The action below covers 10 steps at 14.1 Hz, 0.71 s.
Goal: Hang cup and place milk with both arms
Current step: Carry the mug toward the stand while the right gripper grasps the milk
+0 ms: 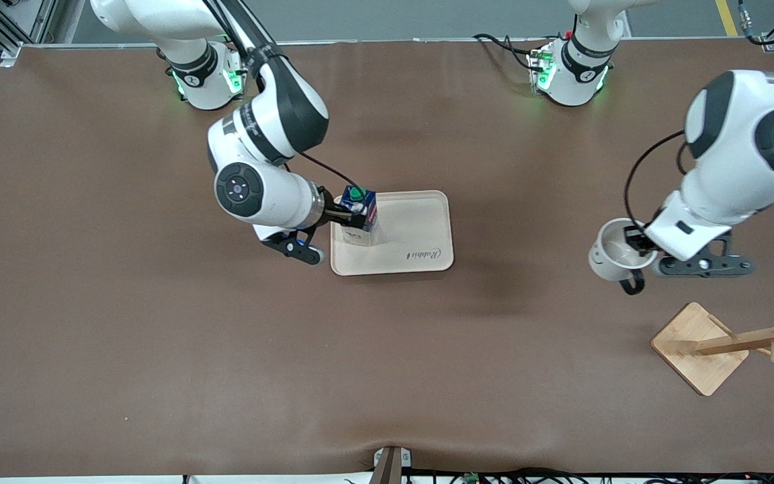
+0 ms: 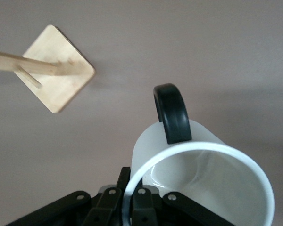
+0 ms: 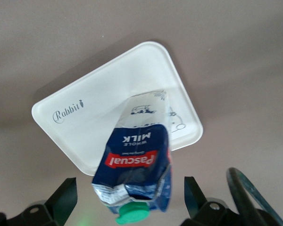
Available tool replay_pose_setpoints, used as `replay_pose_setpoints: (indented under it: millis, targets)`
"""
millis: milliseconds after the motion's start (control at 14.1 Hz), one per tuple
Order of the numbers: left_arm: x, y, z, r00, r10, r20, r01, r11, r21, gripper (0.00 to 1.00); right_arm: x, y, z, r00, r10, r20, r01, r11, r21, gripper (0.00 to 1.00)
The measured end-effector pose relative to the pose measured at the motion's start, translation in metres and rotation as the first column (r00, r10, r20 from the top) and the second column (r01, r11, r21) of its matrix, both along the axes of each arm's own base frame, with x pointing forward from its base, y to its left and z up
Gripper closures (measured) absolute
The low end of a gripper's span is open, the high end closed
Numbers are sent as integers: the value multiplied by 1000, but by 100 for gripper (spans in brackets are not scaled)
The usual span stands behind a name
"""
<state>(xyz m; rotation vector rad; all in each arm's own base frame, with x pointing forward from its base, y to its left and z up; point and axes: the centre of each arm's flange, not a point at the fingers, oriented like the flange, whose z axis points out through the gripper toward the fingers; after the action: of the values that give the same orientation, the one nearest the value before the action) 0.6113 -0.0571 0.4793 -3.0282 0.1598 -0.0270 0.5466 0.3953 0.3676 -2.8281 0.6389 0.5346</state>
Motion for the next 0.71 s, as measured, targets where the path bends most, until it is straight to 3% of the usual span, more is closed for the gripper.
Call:
replay_pose_setpoints:
  millis: [283, 496, 708]
  targets:
    - [3, 50, 13, 990, -141, -31, 141, 990, 5, 95, -20, 25, -23, 999, -14, -36, 12, 999, -50, 0]
    - [4, 94, 18, 976, -215, -41, 215, 977, 4, 95, -31, 34, -41, 999, -16, -31, 12, 992, -123, 5]
    - [3, 131, 24, 967, -250, -39, 250, 968, 5, 95, -28, 27, -41, 999, -25, -34, 20, 990, -143, 29]
